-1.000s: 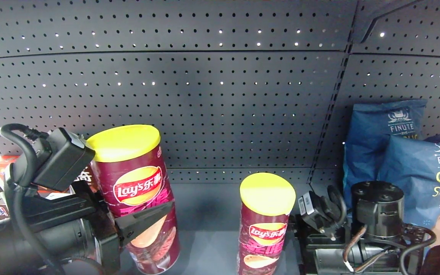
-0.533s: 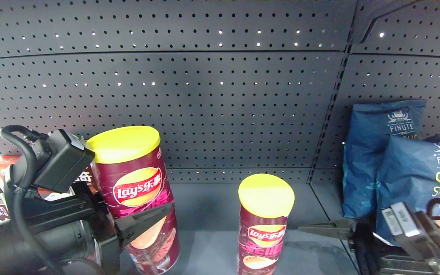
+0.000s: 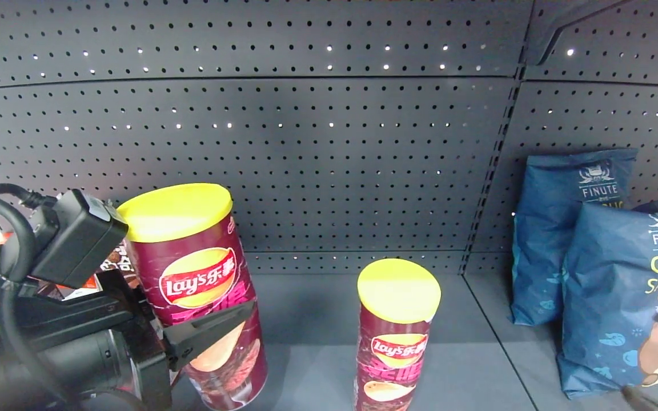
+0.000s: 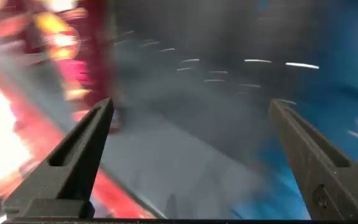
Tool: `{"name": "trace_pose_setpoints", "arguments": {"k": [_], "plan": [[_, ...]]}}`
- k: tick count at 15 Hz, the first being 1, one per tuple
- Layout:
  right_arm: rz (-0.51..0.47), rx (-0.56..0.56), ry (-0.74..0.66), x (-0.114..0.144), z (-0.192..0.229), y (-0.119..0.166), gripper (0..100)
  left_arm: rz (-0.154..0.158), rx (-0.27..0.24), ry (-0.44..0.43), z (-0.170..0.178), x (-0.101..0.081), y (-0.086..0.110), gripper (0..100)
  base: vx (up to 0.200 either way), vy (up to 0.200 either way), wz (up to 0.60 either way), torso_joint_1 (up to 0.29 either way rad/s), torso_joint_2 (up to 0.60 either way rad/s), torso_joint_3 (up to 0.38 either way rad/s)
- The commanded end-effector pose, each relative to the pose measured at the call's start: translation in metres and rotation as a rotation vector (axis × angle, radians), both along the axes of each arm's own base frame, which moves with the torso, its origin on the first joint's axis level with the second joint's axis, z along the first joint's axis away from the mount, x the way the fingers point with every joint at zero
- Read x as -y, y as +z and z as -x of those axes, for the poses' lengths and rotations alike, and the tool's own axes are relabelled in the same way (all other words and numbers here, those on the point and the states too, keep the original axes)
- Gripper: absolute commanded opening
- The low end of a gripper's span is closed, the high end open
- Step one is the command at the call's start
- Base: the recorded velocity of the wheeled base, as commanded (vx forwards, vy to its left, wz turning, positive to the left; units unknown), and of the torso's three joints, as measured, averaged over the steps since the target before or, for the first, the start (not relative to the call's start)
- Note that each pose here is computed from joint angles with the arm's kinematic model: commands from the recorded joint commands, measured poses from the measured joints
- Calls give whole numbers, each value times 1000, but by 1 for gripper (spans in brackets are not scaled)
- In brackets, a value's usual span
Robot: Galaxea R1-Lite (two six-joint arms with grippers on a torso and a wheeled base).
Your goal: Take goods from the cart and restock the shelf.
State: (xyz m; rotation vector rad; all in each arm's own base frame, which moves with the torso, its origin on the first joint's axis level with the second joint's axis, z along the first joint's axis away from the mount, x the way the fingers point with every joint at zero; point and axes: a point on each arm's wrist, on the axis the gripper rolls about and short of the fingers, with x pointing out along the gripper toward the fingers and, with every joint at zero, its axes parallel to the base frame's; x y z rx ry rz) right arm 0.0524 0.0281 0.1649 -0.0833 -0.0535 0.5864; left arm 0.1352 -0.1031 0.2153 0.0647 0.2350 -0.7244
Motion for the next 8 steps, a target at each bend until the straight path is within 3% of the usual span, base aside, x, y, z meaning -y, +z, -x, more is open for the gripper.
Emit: {"name": "trace_pose_setpoints", "arguments": {"k": [1, 5, 8], "plan": [[-96, 119, -386, 30, 55, -31, 100, 10, 14, -4, 2, 0, 4, 0, 0, 0, 0, 0, 0, 0], [-114, 78, -670, 36, 71, -59, 100, 9, 17, -27, 6, 1, 3, 0, 0, 0, 0, 0, 0, 0], [-105, -23, -747, 38, 68, -76, 100, 12, 22, -23, 7, 0, 4, 0, 0, 0, 0, 0, 0, 0]]}}
